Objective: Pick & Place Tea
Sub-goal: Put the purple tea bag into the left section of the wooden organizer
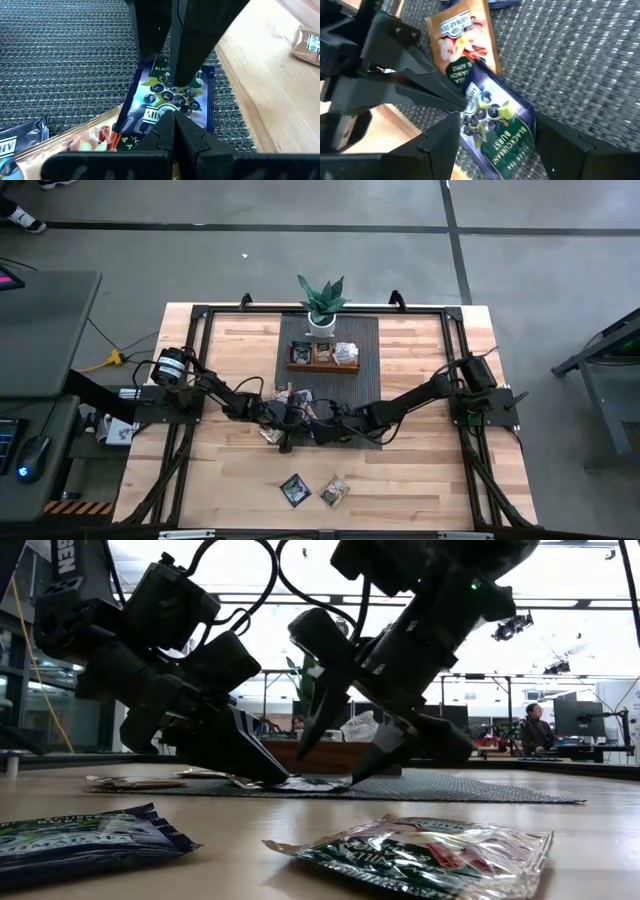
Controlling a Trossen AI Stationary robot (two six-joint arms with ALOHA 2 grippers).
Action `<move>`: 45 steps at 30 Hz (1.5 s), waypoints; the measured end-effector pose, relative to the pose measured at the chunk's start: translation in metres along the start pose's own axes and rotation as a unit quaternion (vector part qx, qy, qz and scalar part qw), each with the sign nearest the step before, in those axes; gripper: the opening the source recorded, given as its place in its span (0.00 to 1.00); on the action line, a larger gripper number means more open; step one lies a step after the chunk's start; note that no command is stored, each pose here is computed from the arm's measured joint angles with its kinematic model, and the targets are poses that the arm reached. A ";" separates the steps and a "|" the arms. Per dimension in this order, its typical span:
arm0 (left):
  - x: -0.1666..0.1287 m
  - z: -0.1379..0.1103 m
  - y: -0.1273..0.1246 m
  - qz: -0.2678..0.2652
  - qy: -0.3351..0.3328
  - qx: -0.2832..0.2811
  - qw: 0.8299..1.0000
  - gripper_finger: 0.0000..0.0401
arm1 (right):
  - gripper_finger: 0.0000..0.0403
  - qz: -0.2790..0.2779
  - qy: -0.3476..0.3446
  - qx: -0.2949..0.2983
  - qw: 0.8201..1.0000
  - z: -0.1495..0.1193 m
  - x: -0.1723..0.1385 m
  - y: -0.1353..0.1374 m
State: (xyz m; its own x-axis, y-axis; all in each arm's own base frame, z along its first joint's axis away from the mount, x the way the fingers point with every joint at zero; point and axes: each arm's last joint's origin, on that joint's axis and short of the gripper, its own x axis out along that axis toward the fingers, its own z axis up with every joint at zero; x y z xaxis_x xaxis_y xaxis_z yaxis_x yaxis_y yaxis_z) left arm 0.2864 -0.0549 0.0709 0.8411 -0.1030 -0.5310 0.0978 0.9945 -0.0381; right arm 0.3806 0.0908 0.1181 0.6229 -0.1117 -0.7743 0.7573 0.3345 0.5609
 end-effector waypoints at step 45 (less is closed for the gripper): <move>0.000 0.000 0.000 0.000 0.001 0.000 1.000 0.00 | 0.01 -0.014 0.050 -0.045 0.998 -0.008 -0.011 -0.001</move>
State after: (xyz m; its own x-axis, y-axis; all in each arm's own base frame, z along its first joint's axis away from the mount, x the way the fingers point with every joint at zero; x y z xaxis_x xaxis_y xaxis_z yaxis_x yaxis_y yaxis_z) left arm 0.2865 -0.0551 0.0708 0.8398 -0.1038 -0.5329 0.0988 0.9944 -0.0381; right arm 0.3710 0.0997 0.1240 0.5752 -0.0295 -0.8175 0.7509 0.4155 0.5134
